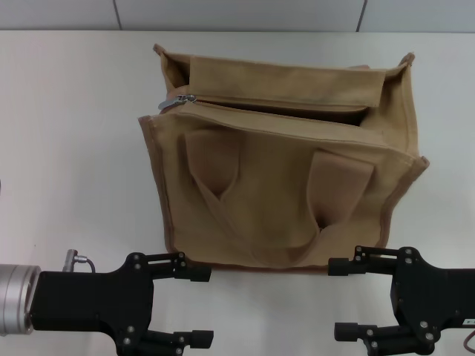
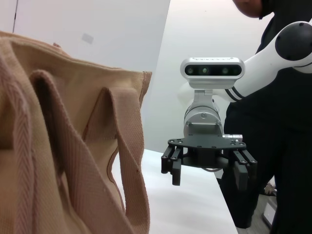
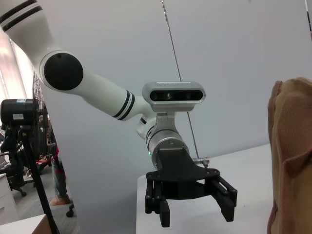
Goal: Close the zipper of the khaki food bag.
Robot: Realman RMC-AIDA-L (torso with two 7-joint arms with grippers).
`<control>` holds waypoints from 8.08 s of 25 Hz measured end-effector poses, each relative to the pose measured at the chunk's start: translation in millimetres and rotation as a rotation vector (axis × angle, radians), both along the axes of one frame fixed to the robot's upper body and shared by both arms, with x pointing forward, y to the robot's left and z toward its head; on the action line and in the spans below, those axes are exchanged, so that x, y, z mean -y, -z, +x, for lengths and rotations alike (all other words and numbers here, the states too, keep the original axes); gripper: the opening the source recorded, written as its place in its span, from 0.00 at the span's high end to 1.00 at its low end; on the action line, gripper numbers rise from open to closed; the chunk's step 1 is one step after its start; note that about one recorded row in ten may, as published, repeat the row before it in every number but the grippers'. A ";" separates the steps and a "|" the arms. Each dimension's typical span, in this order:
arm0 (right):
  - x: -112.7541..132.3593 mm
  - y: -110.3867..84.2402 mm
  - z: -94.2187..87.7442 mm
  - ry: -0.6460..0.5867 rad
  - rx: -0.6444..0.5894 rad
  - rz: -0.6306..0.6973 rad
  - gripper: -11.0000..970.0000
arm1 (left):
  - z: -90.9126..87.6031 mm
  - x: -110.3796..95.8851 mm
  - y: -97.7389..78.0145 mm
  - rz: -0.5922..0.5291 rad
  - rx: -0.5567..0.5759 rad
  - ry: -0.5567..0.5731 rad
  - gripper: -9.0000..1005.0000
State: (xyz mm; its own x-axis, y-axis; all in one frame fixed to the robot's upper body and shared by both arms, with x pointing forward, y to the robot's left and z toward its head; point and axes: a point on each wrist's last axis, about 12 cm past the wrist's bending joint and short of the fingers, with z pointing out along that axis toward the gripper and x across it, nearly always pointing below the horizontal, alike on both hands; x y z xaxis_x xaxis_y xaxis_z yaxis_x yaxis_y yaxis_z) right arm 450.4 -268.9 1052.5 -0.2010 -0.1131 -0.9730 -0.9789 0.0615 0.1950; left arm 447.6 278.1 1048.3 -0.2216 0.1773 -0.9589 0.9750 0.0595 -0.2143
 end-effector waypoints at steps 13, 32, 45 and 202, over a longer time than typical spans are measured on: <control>-0.1 -1.3 1.2 -0.002 0.006 0.003 0.21 | 1.2 -0.3 -0.5 0.003 0.003 0.002 0.20; -0.2 -1.0 1.1 0.001 0.004 0.004 0.21 | 9.9 2.5 -20.4 -0.158 0.147 -0.049 0.22; 0.2 -0.4 0.5 0.004 0.006 0.003 0.21 | 40.8 0.1 -56.5 -0.522 0.422 -0.411 0.23; -114.1 -118.8 144.7 -0.006 -0.712 0.012 0.21 | 53.7 2.2 -51.3 -0.387 0.857 -0.600 0.99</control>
